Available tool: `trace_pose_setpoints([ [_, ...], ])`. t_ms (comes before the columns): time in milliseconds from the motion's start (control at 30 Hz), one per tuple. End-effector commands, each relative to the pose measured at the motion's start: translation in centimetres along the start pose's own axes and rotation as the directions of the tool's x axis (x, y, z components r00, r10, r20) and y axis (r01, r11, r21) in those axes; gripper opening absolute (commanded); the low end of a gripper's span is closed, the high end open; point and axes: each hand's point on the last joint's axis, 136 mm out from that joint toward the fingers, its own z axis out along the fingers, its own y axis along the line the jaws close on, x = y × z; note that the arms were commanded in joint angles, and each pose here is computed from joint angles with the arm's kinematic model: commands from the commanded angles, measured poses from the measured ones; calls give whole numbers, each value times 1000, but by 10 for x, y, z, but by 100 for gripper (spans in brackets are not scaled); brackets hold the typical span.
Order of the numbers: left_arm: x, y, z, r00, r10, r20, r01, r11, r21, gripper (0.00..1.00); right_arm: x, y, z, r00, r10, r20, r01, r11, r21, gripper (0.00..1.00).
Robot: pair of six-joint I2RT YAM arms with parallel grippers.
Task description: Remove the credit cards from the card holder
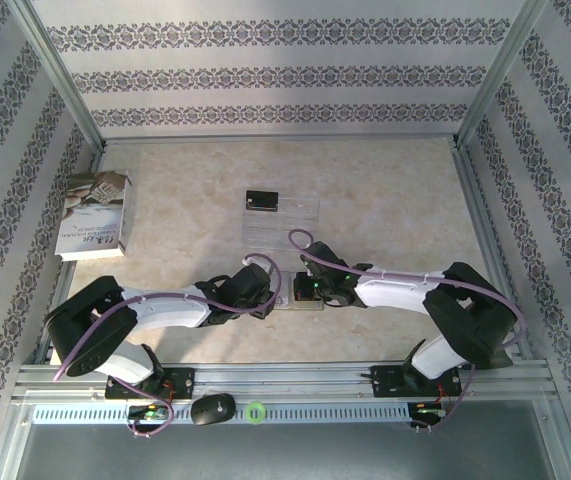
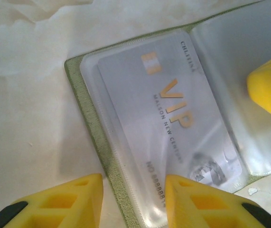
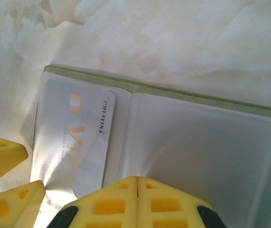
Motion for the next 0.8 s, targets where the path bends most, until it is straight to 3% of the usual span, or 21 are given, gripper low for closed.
trace_pose_setpoints([
  [0,4,7,0,1000,-20,-11,20,1000,-9,39,-5,7,-11,998,-50,36,51,998,-34,9],
  [100,5,8,1,1000,-23,-13,23,1000,-8,38,-8,30,-17,997,-77,18,78,988,-130,13],
  [300,8,9,2,999,-22,-23,22,1000,-8,38,-3,43,-2,999,14,-44,-24,974,-227,11],
  [533,9,10,3,999,-26,-22,26,1000,-6,38,2,20,10,992,103,-71,-115,976,-183,9],
  [767,9,9,4,999,-29,-24,29,1000,-1,38,4,19,16,990,103,-95,-119,976,-181,11],
])
